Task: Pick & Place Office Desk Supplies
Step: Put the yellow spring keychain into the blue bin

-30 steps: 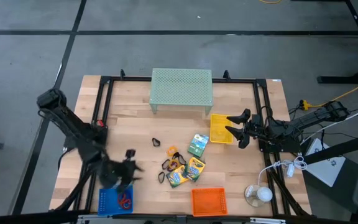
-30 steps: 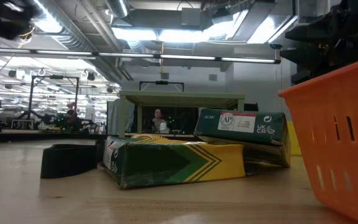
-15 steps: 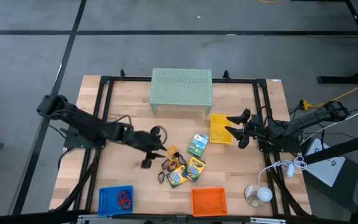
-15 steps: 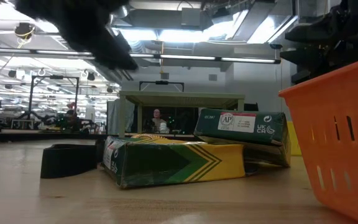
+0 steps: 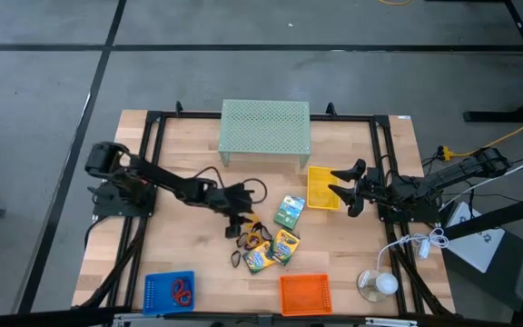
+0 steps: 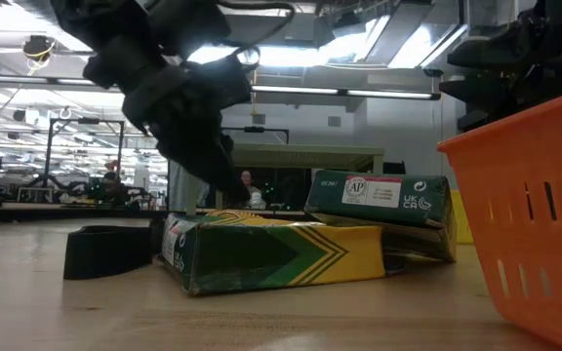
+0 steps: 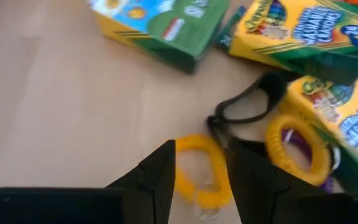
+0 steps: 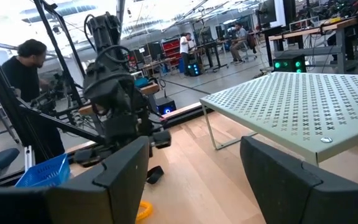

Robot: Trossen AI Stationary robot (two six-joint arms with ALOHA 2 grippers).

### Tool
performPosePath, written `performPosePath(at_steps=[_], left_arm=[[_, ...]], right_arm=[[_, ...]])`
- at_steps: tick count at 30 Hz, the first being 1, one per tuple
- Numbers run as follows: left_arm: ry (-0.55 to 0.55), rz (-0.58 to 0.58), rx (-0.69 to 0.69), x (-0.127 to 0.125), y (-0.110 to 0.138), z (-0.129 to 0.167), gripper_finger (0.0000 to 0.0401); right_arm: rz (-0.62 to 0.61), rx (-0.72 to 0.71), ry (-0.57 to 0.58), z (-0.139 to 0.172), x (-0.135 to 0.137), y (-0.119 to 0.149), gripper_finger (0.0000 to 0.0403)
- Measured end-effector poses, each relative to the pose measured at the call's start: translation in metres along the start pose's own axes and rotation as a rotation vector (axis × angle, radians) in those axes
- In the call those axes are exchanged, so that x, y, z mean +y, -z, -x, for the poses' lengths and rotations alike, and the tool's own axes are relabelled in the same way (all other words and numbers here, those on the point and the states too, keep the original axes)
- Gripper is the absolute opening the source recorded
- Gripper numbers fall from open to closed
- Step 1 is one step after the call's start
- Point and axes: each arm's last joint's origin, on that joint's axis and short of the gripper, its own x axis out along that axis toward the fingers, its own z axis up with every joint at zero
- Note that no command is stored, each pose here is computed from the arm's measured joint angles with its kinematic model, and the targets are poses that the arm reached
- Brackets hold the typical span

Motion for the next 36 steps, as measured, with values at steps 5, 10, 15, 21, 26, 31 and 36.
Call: performPosePath(at_steps=[5, 10, 15, 21, 26, 31, 36], left_arm=[[-0.042, -0.006, 0.052, -0.001, 0.002, -0.017, 0.0139], [-0.127, -0.027, 0.08, 0.003, 0.005, -0.031, 0.0139], [-0.185, -0.027, 0.111, 0.008, 0.005, -0.034, 0.0139], [-0.171, -0.053, 0.121, 0.011, 0.005, -0.034, 0.0135], [-0.17, -0.1, 0.14, 0.01, 0.007, -0.033, 0.0087], [-0.171, -0.104, 0.142, 0.01, 0.005, -0.029, 0.0018], [-0.155, -0.132, 0.129, 0.008, -0.003, -0.012, 0.0017]], right_arm=[[0.004, 0.003, 0.025, 0.0, -0.001, 0.001, 0.0255], [0.005, 0.008, 0.023, 0.0, -0.001, 0.002, 0.0255], [0.003, 0.008, 0.02, 0.0, -0.001, 0.002, 0.0255], [0.003, 0.009, 0.021, 0.0, -0.001, 0.002, 0.0255], [0.004, 0.009, 0.021, 0.0, -0.001, 0.002, 0.0255], [0.003, 0.009, 0.02, 0.0, -0.001, 0.002, 0.0256], [0.004, 0.01, 0.021, -0.001, -0.001, 0.002, 0.0256]])
